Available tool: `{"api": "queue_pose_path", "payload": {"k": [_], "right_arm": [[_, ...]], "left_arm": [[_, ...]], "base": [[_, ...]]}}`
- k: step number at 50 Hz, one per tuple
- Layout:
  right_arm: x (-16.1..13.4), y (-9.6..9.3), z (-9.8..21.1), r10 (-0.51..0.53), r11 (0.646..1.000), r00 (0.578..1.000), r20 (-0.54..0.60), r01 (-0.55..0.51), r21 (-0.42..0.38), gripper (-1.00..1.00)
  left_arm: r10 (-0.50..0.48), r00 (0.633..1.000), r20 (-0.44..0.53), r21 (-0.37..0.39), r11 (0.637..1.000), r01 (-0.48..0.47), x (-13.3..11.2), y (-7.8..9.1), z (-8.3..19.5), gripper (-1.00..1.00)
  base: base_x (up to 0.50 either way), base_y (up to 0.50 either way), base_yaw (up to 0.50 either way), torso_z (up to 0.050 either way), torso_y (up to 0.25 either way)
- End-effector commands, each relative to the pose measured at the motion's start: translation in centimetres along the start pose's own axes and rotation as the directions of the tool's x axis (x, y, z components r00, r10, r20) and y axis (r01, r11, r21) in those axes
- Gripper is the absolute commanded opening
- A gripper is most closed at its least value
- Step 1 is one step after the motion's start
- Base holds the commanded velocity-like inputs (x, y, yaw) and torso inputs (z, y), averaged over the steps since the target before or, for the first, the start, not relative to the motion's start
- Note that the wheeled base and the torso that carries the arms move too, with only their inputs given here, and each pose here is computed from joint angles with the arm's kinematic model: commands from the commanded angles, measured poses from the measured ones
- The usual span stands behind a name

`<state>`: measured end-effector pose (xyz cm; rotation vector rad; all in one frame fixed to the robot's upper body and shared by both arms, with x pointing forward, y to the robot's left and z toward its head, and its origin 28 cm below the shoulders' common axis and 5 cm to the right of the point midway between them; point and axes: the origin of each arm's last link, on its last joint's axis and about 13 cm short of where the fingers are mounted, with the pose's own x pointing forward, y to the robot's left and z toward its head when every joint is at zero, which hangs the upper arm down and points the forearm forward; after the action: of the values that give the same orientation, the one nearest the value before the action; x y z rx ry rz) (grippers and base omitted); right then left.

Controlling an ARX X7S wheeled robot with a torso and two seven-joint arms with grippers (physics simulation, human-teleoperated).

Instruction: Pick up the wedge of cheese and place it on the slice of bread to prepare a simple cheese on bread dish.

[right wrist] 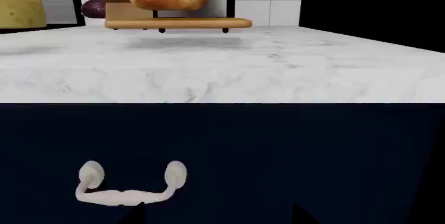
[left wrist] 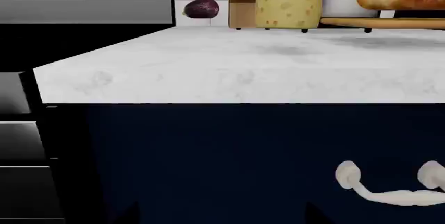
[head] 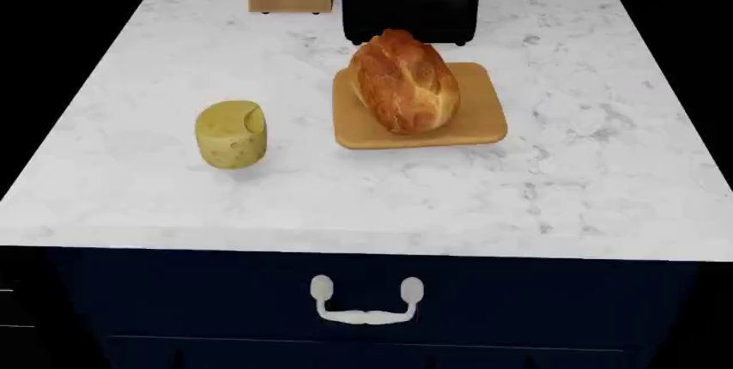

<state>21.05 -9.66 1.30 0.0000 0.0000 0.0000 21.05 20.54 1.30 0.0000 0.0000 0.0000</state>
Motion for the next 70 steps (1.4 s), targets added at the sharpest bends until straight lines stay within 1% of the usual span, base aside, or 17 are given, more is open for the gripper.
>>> {"api": "queue_pose_path", "payload": {"k": [1,14,16,18,19,20,21,22,30,41,42,57,59,60,62,64,70], "right_arm": [[0.0,0.0,0.0,0.000,1.000,1.000,0.000,0.000,-0.009,1.00],[0.1,0.1,0.1,0.009,1.000,1.000,0.003,-0.009,-0.005,1.00],[0.1,0.1,0.0,0.009,1.000,1.000,0.004,-0.009,-0.006,1.00],[0.1,0.1,0.1,0.008,1.000,1.000,0.004,-0.008,-0.006,1.00],[0.1,0.1,0.0,0.006,1.000,1.000,0.003,-0.006,-0.005,1.00],[0.1,0.0,-0.1,0.005,1.000,1.000,0.003,-0.005,-0.006,1.00],[0.1,0.0,-0.1,0.006,1.000,1.000,0.002,-0.006,-0.006,1.00],[0.1,0.0,-0.1,0.007,1.000,1.000,0.001,-0.007,-0.006,1.00],[0.1,0.1,0.0,0.003,1.000,1.000,0.000,-0.003,-0.005,1.00],[0.1,0.0,0.1,0.001,1.000,1.000,0.000,-0.001,-0.007,1.00],[0.0,0.1,0.2,0.024,1.000,0.999,0.022,-0.024,0.013,1.00],[0.0,0.0,0.3,0.000,1.000,1.000,0.010,0.000,0.025,1.00],[0.0,0.0,0.2,-0.003,1.000,1.000,0.004,0.003,0.014,1.00],[-0.2,-0.1,0.5,-0.021,0.999,1.000,0.013,0.020,0.025,1.00],[-0.3,-0.2,0.8,-0.034,0.999,0.999,0.013,0.033,0.035,1.00],[-0.4,-0.4,1.1,-0.038,0.999,0.999,0.018,0.038,-0.003,1.00],[-0.6,-1.1,2.6,-0.056,0.998,0.998,0.037,0.056,-0.016,1.00]], "left_arm": [[0.000,1.000,0.000,0.000,1.000,0.000,0.0,0.1,0.0,1.00],[-0.016,1.000,-0.008,0.009,1.000,0.016,0.0,-0.2,-0.1,1.00],[-0.018,1.000,0.010,0.006,1.000,0.018,-0.1,-0.1,0.2,1.00],[-0.053,0.998,0.029,-0.017,0.998,0.054,-0.2,-0.1,0.3,1.00],[-0.081,0.996,0.032,-0.022,0.996,0.082,-0.3,-0.3,0.3,1.00],[-0.065,0.997,0.049,0.001,0.998,0.065,-0.3,-0.2,0.4,1.00],[-0.092,0.995,0.041,-0.031,0.995,0.094,-0.4,-0.2,0.5,1.00],[-0.086,0.995,0.042,-0.015,0.996,0.086,-0.4,-0.2,0.4,1.00],[-0.100,0.994,0.038,-0.020,0.995,0.100,-0.4,-0.3,0.3,1.00],[-0.098,0.994,0.039,-0.024,0.995,0.099,-0.4,-0.3,0.4,1.00],[-0.099,0.994,0.040,-0.022,0.995,0.100,-0.4,-0.3,0.3,1.00],[-0.101,0.994,0.043,-0.023,0.995,0.102,-0.4,-0.3,0.4,1.00],[-0.097,0.994,0.044,-0.023,0.995,0.098,-0.4,-0.3,0.4,1.00],[-0.069,0.997,0.041,-0.028,0.997,0.070,-0.3,-0.1,0.3,1.00],[-0.037,0.999,0.040,-0.005,0.999,0.038,-0.4,0.0,0.5,1.00],[-0.039,0.998,0.048,0.003,0.999,0.039,-0.4,0.0,0.9,1.00],[-0.025,0.996,0.085,0.018,1.000,0.024,-0.5,0.2,2.5,1.00]], "base": [[0.00,0.00,0.00,0.000,0.000],[0.00,0.00,0.00,0.000,0.000],[0.00,0.00,0.00,0.000,0.000],[0.00,0.00,0.00,0.000,0.000],[0.00,0.00,0.00,0.039,0.000],[0.00,0.00,0.00,0.049,0.000],[0.00,0.00,0.00,0.050,0.000],[0.00,0.00,0.00,0.050,0.000],[0.00,0.00,0.00,0.050,0.000],[0.00,0.00,0.00,0.050,0.000],[0.00,0.00,0.00,0.050,0.000],[0.00,0.00,0.00,0.050,0.000],[0.00,0.00,0.00,0.050,0.000],[0.00,0.00,0.00,0.050,0.000],[0.00,0.00,0.00,0.030,0.000],[0.00,0.00,0.00,0.000,0.000],[0.00,0.00,0.00,0.000,0.000]]}}
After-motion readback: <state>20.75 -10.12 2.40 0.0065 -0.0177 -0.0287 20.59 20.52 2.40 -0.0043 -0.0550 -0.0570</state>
